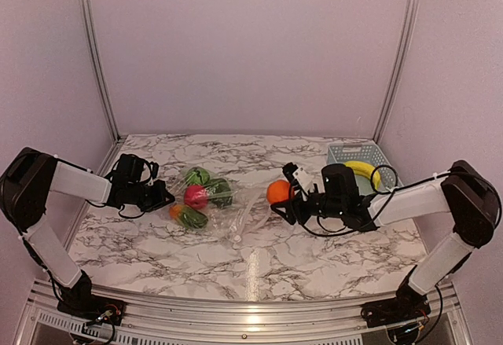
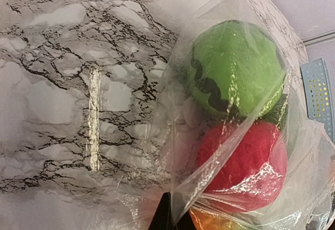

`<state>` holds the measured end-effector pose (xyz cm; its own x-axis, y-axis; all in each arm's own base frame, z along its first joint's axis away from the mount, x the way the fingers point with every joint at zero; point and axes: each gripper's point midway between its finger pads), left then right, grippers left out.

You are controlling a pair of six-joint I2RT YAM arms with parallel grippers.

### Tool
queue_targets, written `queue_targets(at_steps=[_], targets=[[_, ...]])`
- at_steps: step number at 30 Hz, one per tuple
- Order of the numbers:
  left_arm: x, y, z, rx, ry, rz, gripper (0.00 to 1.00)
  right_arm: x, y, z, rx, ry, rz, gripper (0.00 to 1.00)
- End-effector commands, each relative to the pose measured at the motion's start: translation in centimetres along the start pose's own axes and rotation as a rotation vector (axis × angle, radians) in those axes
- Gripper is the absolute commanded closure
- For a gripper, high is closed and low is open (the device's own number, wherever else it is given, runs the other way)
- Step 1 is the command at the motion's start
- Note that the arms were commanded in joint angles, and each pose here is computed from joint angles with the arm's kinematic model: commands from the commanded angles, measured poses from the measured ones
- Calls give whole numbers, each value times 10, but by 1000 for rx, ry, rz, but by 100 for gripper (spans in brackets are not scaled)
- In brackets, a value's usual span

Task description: Open the zip-top bag and remove the fake food

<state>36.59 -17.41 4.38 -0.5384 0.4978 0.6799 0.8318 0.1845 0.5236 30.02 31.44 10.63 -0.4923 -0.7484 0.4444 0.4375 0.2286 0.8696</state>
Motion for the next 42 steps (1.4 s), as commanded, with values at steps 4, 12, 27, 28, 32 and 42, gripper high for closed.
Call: queue_targets(at_steps=[4, 12, 27, 28, 32, 42], targets=[[0, 1, 3, 6, -1, -14, 100, 39, 46, -76, -120, -193, -88, 44], [-3, -1, 2, 6, -12, -2, 100, 93, 70, -180, -280, -458, -172, 43], [-6, -1, 0, 6, -26, 7, 100, 163, 38, -337, -498, -843, -170, 38], [-6, -2, 1, 6, -26, 10, 100, 163, 36, -343, -503, -854, -164, 38], [-7, -2, 0, 7, -31, 14, 100, 161, 33, -363, -504, -896, -146, 37], [-9, -2, -1, 9, -36, 19, 100, 161, 30, -386, -523, -966, -117, 12]])
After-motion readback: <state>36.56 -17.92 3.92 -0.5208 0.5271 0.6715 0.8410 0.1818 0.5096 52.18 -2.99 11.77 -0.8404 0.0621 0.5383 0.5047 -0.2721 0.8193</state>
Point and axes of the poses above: each gripper's point midway between its finger pads, its own x axis back along the fingers, its own z axis along the line the jaws close on, y = z × x, and after that the axes turned 7 degrees about -x, right-handed
